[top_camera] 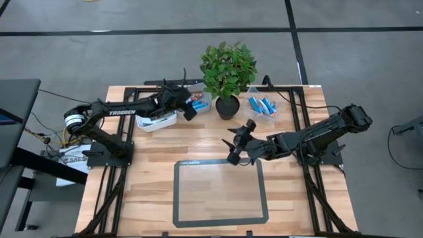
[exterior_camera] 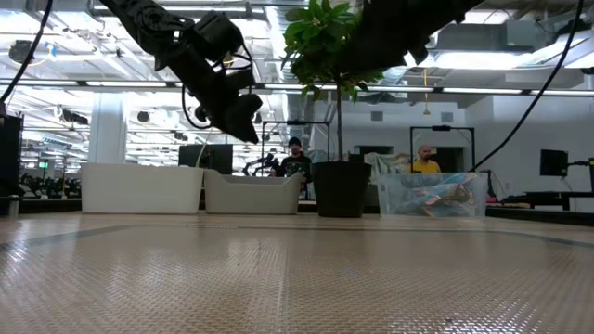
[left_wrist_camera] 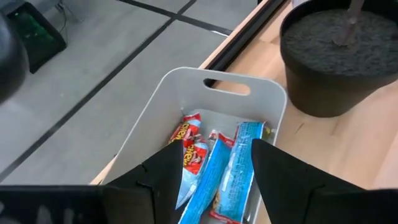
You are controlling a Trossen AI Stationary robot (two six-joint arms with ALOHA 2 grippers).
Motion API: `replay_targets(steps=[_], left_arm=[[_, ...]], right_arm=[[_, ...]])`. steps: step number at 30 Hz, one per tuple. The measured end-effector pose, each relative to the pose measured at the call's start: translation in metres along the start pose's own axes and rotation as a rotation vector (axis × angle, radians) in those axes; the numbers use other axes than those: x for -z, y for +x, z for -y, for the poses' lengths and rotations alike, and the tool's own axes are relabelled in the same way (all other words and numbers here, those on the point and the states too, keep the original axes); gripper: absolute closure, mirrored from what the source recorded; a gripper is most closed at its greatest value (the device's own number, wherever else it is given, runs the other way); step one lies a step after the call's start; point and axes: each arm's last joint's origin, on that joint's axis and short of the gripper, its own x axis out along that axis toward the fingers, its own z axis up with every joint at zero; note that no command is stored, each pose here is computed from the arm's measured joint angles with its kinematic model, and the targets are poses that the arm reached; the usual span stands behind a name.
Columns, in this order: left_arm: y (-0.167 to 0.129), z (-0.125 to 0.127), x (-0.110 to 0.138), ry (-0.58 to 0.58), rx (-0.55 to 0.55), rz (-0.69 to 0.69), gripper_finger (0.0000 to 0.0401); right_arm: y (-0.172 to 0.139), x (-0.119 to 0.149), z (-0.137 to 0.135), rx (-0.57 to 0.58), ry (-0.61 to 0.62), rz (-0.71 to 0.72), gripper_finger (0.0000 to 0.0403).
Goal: Pick and place Granola Bars by type
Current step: Return to Home Position
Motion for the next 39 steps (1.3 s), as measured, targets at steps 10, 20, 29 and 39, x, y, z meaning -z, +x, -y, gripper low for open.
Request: replay_targets(steps=[10, 20, 29, 39], left_arm=[[-0.013, 0.019, -0.010, 0.152, 0.418, 0.130, 0.0218], [-0.068, 0.058, 0.008, 0.310, 0.727, 0.250, 0.0218], [-0.139, 0.083, 0.029, 0.308, 0.854, 0.349, 0.0218], [-0.168, 0.086, 0.049, 0.305, 0.859, 0.394, 0.0218]], right_arm=[[-0.015, 0.001, -0.008, -0.404, -0.157, -0.066, 0.0182], [-0.072, 0.057, 0.019, -0.565, -0.038, 0.063, 0.0182], [-0.085, 0.096, 0.044, -0.912, 0.044, 0.150, 0.0182], [-0.087, 0.127, 0.061, -0.977, 0.071, 0.301, 0.0182]])
